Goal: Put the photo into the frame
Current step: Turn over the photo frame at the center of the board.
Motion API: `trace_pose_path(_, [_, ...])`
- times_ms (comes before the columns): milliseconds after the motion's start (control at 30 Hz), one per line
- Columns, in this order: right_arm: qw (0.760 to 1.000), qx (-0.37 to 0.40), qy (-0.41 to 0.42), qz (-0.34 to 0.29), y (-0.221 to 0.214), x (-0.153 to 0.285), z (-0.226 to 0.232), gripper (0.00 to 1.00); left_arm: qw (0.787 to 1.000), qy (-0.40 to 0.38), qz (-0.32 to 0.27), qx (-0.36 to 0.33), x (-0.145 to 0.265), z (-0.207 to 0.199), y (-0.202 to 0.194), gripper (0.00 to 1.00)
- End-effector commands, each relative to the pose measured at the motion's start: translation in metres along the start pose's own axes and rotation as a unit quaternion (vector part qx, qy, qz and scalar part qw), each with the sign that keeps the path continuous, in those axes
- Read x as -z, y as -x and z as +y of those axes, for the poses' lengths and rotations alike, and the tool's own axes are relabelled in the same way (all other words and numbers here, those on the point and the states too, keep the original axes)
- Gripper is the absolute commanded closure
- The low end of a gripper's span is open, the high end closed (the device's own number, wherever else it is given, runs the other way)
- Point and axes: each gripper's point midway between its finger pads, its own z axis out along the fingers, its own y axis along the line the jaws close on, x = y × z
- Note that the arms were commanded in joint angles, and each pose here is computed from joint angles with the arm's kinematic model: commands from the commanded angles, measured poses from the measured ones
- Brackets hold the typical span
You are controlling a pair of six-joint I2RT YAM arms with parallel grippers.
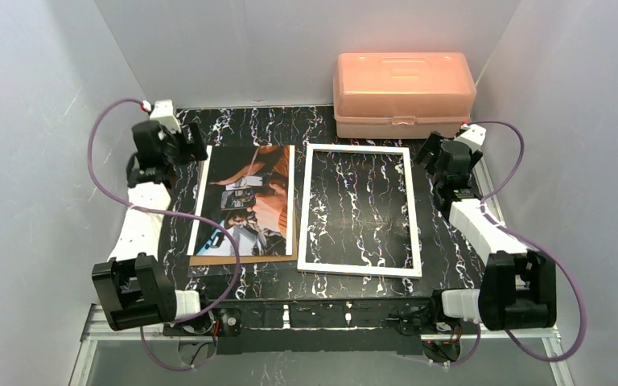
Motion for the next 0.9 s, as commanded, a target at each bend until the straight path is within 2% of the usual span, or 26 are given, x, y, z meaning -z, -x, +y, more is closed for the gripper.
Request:
trace_pose_path(0, [0.984, -0.015, 0.088, 0.155, -0.045, 0.045, 0.042, 0.01, 0.978, -0.019, 0.203, 0.044, 0.048, -0.01, -0.043, 0.02])
trace_pose_path(167, [0.974, 0.123, 0.091, 0.165, -0.065, 0.11, 0.11, 0.01, 0.968, -0.024, 0.243, 0.05, 0.074, -0.015, -0.031, 0.02])
trace_pose_path(400, [0.946, 0.188, 0.179, 0.193, -0.118, 0.179, 0.221, 0.01, 0.946, -0.019, 0.322, 0.042, 0.106, -0.011, -0.043, 0.02])
trace_pose_path(633, [0.916, 0.26, 0.185, 0.243, -0.19, 0.185, 0.29, 0.01, 0.942, 0.002, 0.335, 0.03, 0.115, 0.001, -0.052, 0.02])
trace_pose_path(867, [0.917, 0.272, 0.17, 0.235, -0.208, 0.172, 0.306, 0.04, 0.937, -0.018, 0.347, 0.028, 0.112, -0.003, -0.061, 0.02])
